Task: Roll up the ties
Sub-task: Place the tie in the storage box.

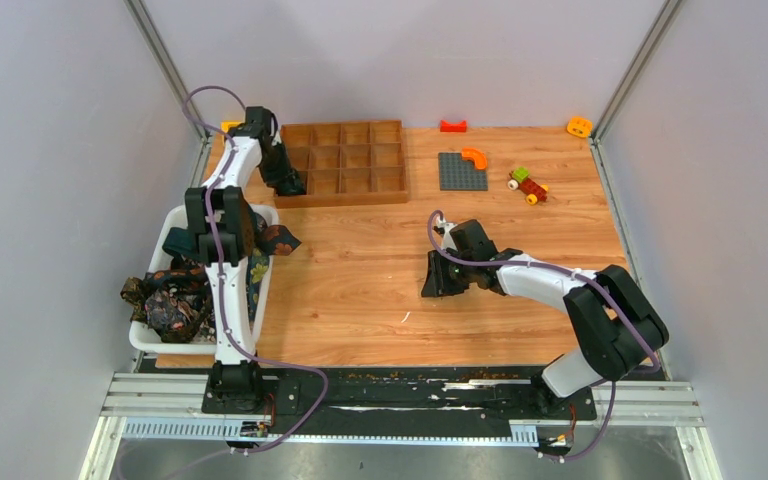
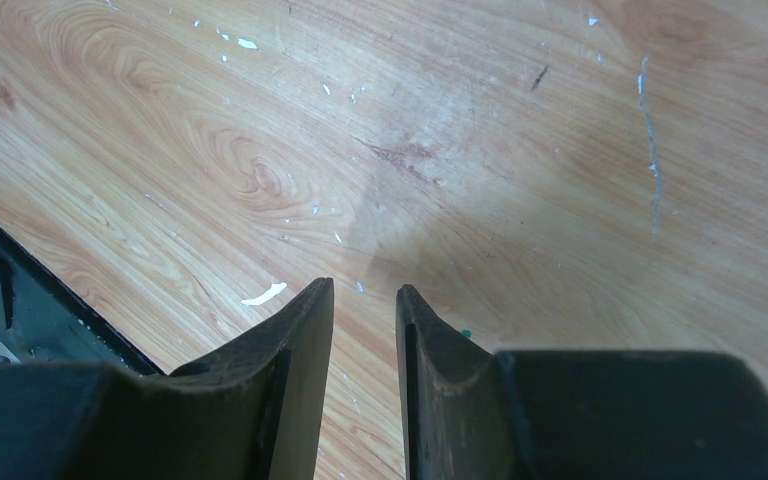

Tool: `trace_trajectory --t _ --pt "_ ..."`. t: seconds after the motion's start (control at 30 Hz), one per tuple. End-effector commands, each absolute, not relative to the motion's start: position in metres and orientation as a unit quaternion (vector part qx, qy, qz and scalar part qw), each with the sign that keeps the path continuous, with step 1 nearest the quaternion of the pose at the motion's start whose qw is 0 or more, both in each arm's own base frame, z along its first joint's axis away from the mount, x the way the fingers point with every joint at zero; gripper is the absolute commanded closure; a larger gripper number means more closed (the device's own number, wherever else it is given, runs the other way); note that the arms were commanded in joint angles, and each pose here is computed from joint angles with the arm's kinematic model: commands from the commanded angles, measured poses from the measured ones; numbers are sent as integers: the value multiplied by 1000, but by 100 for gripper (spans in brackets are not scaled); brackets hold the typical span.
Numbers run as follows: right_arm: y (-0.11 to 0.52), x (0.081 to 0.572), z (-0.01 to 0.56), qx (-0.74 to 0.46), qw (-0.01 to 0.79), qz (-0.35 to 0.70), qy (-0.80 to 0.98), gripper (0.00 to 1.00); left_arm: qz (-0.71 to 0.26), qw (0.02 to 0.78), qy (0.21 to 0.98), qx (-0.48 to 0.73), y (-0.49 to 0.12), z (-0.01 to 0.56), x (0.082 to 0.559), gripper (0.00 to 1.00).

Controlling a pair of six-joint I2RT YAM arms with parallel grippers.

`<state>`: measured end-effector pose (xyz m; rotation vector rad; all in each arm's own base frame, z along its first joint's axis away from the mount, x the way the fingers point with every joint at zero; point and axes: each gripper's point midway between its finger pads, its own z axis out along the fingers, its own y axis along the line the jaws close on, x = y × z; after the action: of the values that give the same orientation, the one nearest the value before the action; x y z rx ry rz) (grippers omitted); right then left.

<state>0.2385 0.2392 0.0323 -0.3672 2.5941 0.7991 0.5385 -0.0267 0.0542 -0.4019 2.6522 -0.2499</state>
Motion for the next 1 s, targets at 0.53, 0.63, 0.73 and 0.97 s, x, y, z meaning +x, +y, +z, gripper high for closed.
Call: trace_trajectory --t 0.53,0.63,0.73,0.97 --pt "251 253 46 -146 223 301 916 70 -64 196 970 -132 -64 30 498 52" --pt "251 253 46 -145 224 301 916 70 -48 193 975 -104 -69 25 494 54" --pt "251 253 46 -145 224 301 916 70 -14 191 979 -69 -68 19 490 57" --pt "252 253 44 -146 217 300 917 70 28 158 985 -59 -55 -2 482 64"
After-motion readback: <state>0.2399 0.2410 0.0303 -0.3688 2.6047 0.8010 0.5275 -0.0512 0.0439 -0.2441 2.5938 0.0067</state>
